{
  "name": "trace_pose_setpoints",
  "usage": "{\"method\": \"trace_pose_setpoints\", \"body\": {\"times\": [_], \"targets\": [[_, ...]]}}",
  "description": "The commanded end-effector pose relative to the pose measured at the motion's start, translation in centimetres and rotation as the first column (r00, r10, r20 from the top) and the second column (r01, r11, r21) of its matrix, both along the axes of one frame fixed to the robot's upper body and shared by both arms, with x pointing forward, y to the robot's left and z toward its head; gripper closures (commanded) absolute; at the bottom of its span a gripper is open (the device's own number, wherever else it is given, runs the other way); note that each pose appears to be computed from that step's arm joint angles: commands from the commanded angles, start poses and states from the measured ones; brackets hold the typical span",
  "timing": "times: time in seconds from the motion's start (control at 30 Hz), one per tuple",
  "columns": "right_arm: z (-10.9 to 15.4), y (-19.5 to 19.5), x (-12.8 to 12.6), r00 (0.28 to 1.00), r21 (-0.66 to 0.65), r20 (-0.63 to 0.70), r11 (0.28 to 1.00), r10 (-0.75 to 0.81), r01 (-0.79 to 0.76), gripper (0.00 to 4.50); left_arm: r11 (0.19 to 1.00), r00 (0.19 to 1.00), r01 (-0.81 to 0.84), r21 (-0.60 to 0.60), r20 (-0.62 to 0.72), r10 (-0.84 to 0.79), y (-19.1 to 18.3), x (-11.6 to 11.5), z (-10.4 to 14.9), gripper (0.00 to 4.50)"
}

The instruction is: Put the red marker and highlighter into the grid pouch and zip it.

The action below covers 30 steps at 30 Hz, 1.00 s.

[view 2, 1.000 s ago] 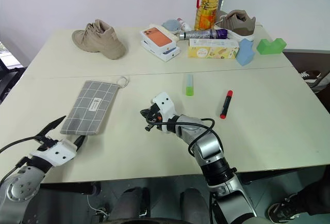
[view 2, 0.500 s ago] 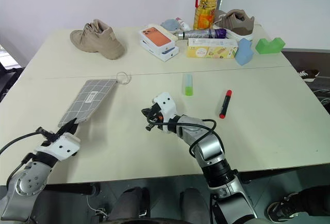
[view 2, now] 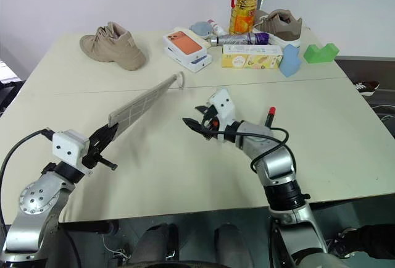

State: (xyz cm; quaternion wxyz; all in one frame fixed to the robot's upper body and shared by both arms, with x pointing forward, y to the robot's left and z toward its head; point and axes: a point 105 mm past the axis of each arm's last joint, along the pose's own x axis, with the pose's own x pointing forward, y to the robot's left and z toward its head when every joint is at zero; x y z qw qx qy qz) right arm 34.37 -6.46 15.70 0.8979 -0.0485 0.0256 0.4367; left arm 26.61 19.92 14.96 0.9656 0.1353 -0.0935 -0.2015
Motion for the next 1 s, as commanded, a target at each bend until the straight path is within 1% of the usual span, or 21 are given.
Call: {"method": "trace_pose_setpoints", "body": {"times": [0.03, 0.17, 0.27, 0.53, 0.57, 0.63, 0.87, 0.93, 1.0], "targets": [[2.4, -0.7, 0.7, 0.996, 0.017, 0.084, 0.999, -0.037, 0.036, 0.06, 0.997, 0.998, 0.066, -0.025, 0.012, -0.066, -0.9, -0.4, 1.4, 4.5], [2.9, -1.2, 2.2, 0.986, 0.009, 0.103, 0.991, -0.134, 0.134, 0.06, 0.994, 0.994, 0.106, -0.035, -0.002, -0.106, -1.4, -0.4, 1.5, 4.5], [3.2, -1.2, 3.2, 0.979, 0.039, 0.076, 0.981, -0.19, 0.188, 0.06, 0.989, 0.99, 0.143, -0.036, -0.016, -0.144, -2.0, -0.6, 1.3, 4.5], [2.8, 0.1, 4.0, 0.978, 0.058, 0.03, 0.977, -0.205, 0.203, 0.06, 0.979, 0.979, 0.199, -0.035, -0.036, -0.2, -3.0, -1.0, 1.2, 4.5], [2.7, 0.3, 4.1, 0.979, 0.057, 0.023, 0.978, -0.203, 0.201, 0.29, 0.979, 0.979, 0.202, -0.034, -0.037, -0.203, -3.1, -1.1, 1.1, 4.5], [2.5, 0.5, 4.2, 0.98, 0.054, 0.011, 0.979, -0.199, 0.198, 0.91, 0.978, 0.978, 0.204, -0.033, -0.036, -0.205, -3.2, -1.1, 1.2, 4.5], [2.5, 0.9, 4.0, 0.984, 0.052, 0.012, 0.983, -0.179, 0.178, 4.46, 0.984, 0.983, 0.179, -0.01, -0.042, -0.18, -3.0, -1.0, 1.0, 4.5], [2.5, 0.9, 3.8, 0.985, 0.04, 0.018, 0.985, -0.17, 0.169, 4.46, 0.986, 0.985, 0.166, -0.009, -0.043, -0.166, -2.9, -0.8, 0.9, 4.5], [2.1, 1.5, 2.8, 0.992, -0.037, 0.057, 0.992, -0.114, 0.117, 4.46, 0.991, 0.99, 0.135, 0.009, -0.035, -0.135, -2.7, -0.5, 0.7, 4.5]]}}
